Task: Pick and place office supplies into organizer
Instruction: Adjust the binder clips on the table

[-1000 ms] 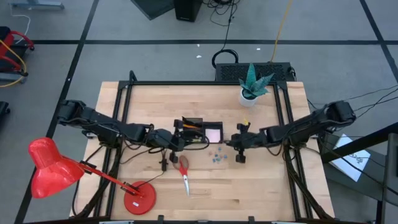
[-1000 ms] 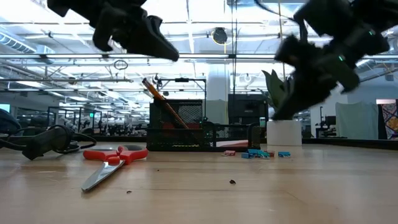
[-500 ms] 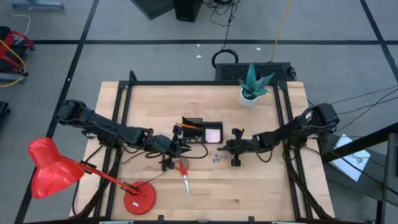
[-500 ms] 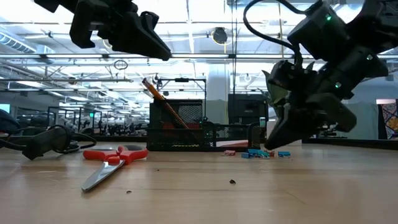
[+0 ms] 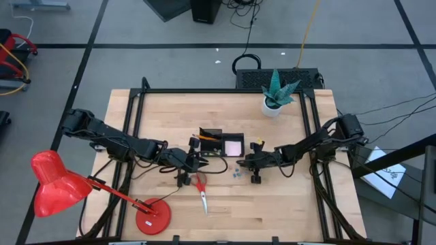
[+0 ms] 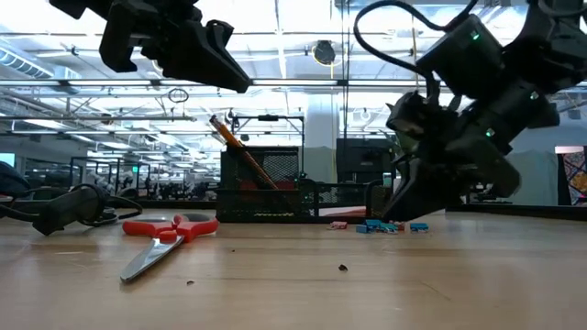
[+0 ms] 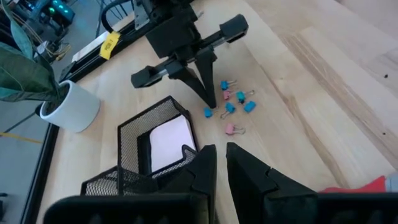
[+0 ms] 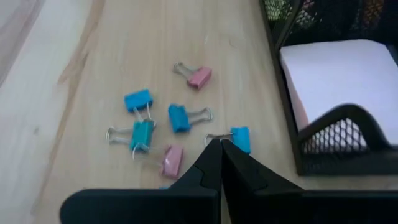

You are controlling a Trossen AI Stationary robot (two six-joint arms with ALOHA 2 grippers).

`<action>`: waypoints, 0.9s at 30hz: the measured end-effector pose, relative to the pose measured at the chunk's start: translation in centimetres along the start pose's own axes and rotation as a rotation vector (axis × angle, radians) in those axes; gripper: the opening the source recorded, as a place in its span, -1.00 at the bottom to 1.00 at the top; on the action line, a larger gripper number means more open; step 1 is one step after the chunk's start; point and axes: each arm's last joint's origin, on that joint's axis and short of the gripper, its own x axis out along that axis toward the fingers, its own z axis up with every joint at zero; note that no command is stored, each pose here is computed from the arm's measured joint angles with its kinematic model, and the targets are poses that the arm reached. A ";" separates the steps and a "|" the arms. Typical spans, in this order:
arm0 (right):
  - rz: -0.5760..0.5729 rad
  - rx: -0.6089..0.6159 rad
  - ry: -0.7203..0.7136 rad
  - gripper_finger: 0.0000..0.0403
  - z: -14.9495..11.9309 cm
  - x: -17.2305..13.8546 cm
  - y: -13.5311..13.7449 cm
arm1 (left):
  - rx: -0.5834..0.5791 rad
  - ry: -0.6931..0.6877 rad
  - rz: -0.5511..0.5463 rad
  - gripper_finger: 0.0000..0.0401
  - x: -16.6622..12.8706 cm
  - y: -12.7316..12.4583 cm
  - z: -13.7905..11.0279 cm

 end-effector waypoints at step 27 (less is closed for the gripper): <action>0.156 -0.129 -0.059 -1.00 0.6 0.2 1.6 | -0.021 0.039 -0.015 -0.77 0.0 -0.1 -0.4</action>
